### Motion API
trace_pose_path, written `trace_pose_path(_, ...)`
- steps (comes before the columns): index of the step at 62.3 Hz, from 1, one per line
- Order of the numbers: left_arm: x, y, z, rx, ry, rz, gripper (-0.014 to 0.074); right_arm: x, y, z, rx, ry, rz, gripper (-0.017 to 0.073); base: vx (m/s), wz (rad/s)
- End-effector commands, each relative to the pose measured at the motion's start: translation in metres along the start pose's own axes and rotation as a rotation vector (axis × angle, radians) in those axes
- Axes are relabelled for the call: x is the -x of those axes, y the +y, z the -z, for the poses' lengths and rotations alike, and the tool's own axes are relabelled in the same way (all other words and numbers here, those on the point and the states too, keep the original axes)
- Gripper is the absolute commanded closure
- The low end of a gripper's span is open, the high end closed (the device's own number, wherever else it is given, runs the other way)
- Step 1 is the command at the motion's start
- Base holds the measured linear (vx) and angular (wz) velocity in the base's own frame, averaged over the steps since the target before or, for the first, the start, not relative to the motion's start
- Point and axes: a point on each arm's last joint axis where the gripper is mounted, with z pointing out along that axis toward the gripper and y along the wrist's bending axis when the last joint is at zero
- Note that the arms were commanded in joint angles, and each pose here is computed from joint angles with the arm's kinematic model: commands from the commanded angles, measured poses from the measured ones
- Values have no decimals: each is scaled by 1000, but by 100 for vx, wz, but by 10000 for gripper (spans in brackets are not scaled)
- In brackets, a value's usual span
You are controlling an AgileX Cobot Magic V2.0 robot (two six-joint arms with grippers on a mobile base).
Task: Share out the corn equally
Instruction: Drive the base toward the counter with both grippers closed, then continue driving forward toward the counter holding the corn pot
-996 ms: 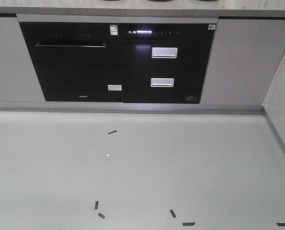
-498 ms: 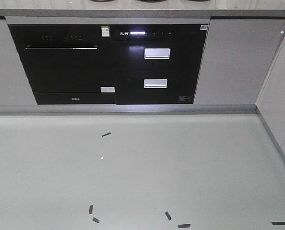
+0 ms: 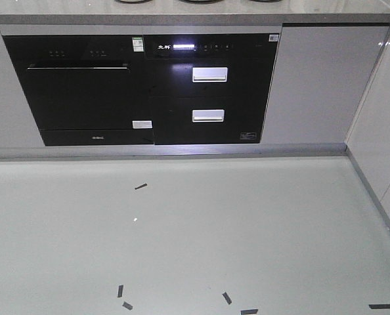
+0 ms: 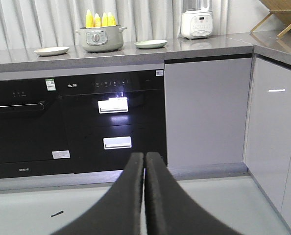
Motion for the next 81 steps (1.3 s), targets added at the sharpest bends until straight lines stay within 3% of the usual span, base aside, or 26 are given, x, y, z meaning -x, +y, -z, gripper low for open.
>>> trace_pose_path(1,6,1,1,11,-81,14,600,4,0,0,4,-68,17,561,3,-4)
trace_pose_path(81,6,1,1,11,-81,14,600,4,0,0,4,-68,17,561,6,-5)
